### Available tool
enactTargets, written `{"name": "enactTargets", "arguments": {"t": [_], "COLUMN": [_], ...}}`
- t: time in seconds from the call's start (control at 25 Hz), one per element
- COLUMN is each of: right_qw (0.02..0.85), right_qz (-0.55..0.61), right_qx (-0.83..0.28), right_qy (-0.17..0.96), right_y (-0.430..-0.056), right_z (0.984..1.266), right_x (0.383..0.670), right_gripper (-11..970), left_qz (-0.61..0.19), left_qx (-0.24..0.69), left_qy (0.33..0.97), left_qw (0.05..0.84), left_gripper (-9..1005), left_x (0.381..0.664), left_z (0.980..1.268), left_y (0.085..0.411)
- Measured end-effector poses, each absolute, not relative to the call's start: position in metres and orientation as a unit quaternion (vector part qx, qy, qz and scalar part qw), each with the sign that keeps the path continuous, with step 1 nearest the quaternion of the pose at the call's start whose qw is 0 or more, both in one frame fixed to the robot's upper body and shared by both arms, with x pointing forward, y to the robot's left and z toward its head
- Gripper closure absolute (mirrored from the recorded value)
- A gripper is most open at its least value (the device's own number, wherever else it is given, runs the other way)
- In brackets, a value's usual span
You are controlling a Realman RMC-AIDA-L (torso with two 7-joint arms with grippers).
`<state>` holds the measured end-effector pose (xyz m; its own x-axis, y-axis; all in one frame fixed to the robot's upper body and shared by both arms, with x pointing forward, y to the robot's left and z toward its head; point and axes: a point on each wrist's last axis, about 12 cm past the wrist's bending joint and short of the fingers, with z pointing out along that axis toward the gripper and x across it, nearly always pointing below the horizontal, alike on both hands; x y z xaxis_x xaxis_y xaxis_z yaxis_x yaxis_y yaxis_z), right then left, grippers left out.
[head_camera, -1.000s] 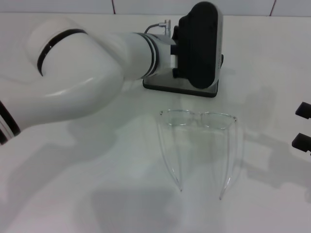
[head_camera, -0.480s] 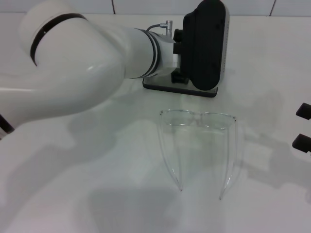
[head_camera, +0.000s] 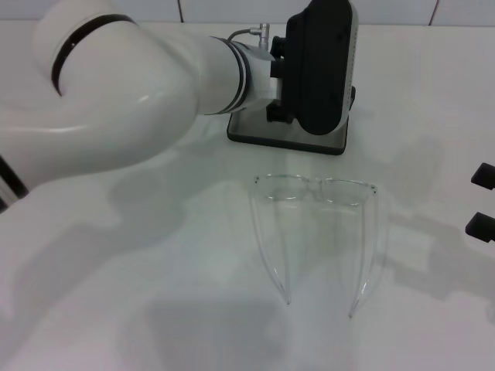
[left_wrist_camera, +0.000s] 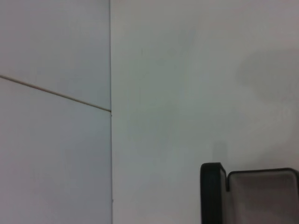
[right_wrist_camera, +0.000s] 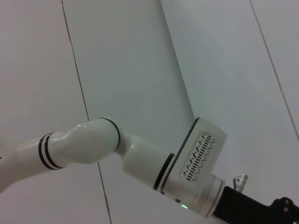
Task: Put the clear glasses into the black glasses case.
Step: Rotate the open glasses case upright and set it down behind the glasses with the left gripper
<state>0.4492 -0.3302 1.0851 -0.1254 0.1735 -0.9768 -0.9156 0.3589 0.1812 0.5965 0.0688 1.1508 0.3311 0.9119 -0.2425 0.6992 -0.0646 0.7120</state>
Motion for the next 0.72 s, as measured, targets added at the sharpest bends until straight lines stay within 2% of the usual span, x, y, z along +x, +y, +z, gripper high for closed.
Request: {"name": "enactTargets", "arguments": {"t": [0.72], "right_qw": [0.581], "right_qz": [0.467], "right_qx": [-0.313], "right_qy": [0.589], "right_y": [-0.329], "right_z": [1.083], "right_x": [0.45], "right_gripper": [237], "left_qz": [0.161], "left_qx": [0.737], "left_qy": [0.55], "left_qw": [0.359], "left_gripper": [513], "left_x": [0.615], "left_z": [1.14], "left_y": [0.063]}}
